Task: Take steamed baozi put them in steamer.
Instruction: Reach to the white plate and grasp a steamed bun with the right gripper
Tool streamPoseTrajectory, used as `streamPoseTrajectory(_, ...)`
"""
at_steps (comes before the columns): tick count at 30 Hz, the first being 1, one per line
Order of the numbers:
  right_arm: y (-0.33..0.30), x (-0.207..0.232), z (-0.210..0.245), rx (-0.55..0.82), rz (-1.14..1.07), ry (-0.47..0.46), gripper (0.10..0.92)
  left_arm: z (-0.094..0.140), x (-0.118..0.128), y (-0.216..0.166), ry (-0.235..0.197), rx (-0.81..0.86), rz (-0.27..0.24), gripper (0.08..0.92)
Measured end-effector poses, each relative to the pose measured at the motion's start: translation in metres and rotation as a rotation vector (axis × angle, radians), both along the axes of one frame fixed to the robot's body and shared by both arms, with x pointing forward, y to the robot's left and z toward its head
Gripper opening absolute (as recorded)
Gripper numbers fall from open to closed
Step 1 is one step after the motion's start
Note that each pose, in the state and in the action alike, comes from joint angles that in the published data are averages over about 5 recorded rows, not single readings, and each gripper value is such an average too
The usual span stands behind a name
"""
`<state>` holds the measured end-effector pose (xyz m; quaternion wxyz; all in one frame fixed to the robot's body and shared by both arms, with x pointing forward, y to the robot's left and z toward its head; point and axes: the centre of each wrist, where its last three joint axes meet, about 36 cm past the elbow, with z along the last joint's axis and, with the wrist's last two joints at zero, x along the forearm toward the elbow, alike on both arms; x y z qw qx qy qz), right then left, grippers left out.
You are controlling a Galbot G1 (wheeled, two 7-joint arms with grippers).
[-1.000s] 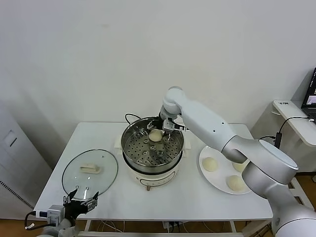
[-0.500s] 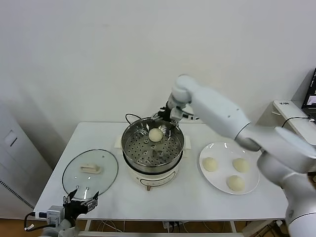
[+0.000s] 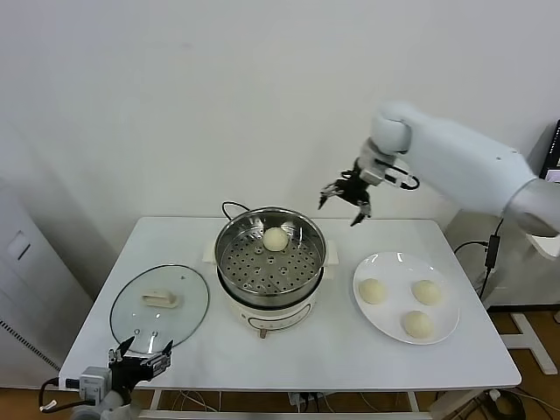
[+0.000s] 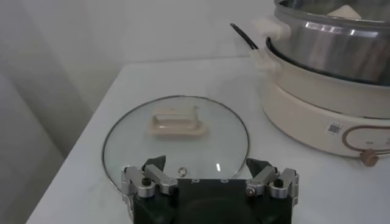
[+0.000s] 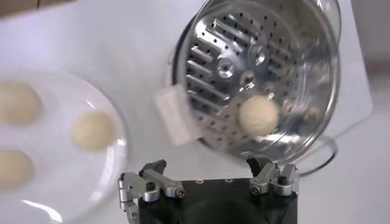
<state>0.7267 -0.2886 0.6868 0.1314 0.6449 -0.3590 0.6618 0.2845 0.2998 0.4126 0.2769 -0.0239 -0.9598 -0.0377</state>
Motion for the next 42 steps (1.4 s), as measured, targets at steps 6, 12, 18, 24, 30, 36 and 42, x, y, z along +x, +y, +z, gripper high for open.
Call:
streamPoseTrajectory(6,-0.041,-0.013,-0.028,0.029,-0.226,0.071,0.823,-0.001,-0.001,-0.002,-0.001,-0.007,0.007,0.823)
streamPoseTrajectory(12,-0.07,-0.023,-0.066,0.039,-0.378,0.124,0.823,0.0,-0.002,-0.003,-0.002,-0.01,0.01,0.823)
streamPoseTrajectory(18,-0.079,-0.031,-0.109,0.044,-0.459,0.164,0.823,0.0,-0.002,-0.003,-0.003,-0.01,0.012,0.823)
streamPoseTrajectory(24,-0.082,-0.038,-0.15,0.041,-0.506,0.2,0.823,-0.001,-0.001,-0.002,-0.004,-0.009,0.012,0.823)
streamPoseTrajectory(30,-0.081,-0.042,-0.182,0.039,-0.535,0.22,0.823,-0.001,-0.001,-0.002,-0.005,-0.008,0.013,0.823)
streamPoseTrajectory(36,-0.08,-0.045,-0.206,0.041,-0.56,0.225,0.823,-0.002,-0.001,-0.001,-0.003,-0.005,0.014,0.823)
streamPoseTrajectory(42,-0.078,-0.046,-0.224,0.046,-0.581,0.225,0.769,-0.002,-0.001,-0.002,-0.003,-0.009,0.013,0.823)
